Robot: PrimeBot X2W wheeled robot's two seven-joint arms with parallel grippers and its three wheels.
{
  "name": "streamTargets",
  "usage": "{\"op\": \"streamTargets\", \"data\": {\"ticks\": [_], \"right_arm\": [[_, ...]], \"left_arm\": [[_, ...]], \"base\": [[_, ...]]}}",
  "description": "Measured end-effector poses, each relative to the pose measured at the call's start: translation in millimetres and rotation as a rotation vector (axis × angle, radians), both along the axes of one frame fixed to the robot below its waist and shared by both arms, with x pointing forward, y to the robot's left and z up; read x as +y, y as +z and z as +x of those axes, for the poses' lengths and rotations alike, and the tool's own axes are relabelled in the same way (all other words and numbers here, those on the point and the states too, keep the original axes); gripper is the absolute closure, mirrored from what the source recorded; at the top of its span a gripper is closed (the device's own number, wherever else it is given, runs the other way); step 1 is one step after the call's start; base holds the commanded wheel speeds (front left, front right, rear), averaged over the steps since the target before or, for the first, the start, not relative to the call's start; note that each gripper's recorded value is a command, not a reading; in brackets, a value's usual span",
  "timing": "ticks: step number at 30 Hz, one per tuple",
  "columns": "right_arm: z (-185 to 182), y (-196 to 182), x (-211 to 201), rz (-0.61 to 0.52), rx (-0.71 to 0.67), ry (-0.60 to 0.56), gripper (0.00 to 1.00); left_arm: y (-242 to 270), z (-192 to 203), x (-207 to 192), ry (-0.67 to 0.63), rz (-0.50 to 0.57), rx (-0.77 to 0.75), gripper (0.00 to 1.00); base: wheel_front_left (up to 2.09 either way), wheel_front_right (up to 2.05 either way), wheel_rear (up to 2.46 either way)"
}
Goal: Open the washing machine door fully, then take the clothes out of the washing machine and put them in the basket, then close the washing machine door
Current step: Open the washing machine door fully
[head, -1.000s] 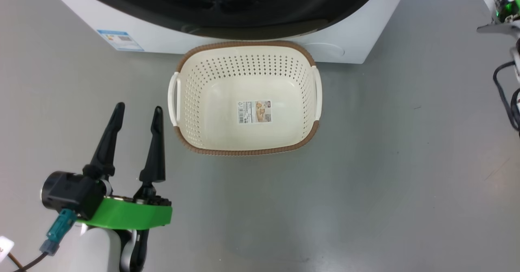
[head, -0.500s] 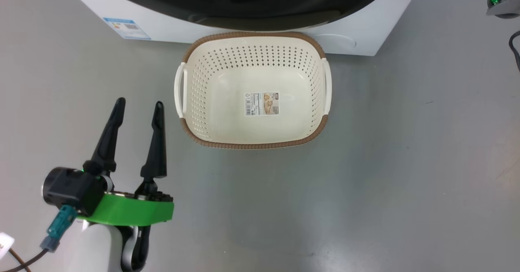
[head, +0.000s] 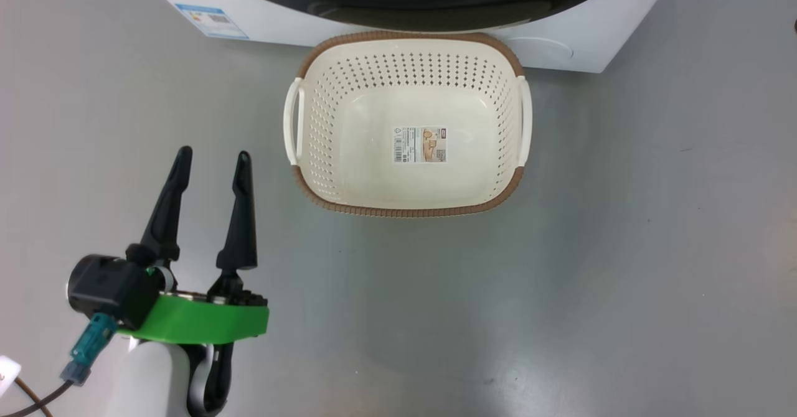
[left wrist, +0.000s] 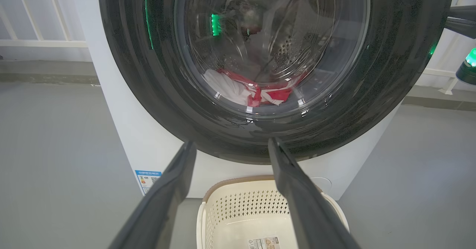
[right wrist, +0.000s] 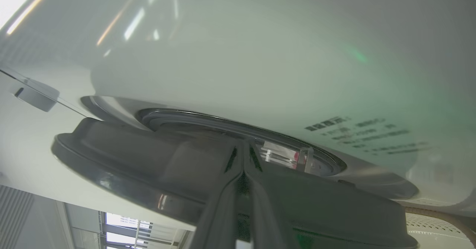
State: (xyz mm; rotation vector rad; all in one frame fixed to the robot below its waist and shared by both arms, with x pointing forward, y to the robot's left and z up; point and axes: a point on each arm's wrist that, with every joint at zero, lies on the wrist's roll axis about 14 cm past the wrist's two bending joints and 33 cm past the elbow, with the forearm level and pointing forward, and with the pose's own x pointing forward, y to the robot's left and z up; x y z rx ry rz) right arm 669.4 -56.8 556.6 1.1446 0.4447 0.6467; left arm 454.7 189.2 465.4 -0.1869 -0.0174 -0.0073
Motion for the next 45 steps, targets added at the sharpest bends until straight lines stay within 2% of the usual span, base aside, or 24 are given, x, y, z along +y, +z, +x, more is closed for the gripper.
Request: {"op": "streamTargets", "data": {"ticks": [8, 19, 32, 45], "right_arm": [[10, 1, 9, 0.025, -0.008, 0.009, 1.00], [4, 9, 17, 0.024, -0.012, 0.053, 1.00], [-40, 9, 33, -0.007, 0.016, 0.187, 1.00], [-88, 10, 44, -0.023, 0.038, 0.261, 1.00]], "left_arm": [[0, 3, 3, 0.010, 0.001, -0.001, 0.00], [6, 1, 6, 0.026, -0.006, -0.012, 0.00], [23, -4, 6, 0.029, -0.014, -0.051, 0.00], [33, -28, 12, 0.051, -0.008, -0.061, 0.00]], "base": [[0.00, 0.00, 0.00], [0.00, 0.00, 0.00], [0.00, 0.00, 0.00], [0.00, 0.00, 0.00]]}}
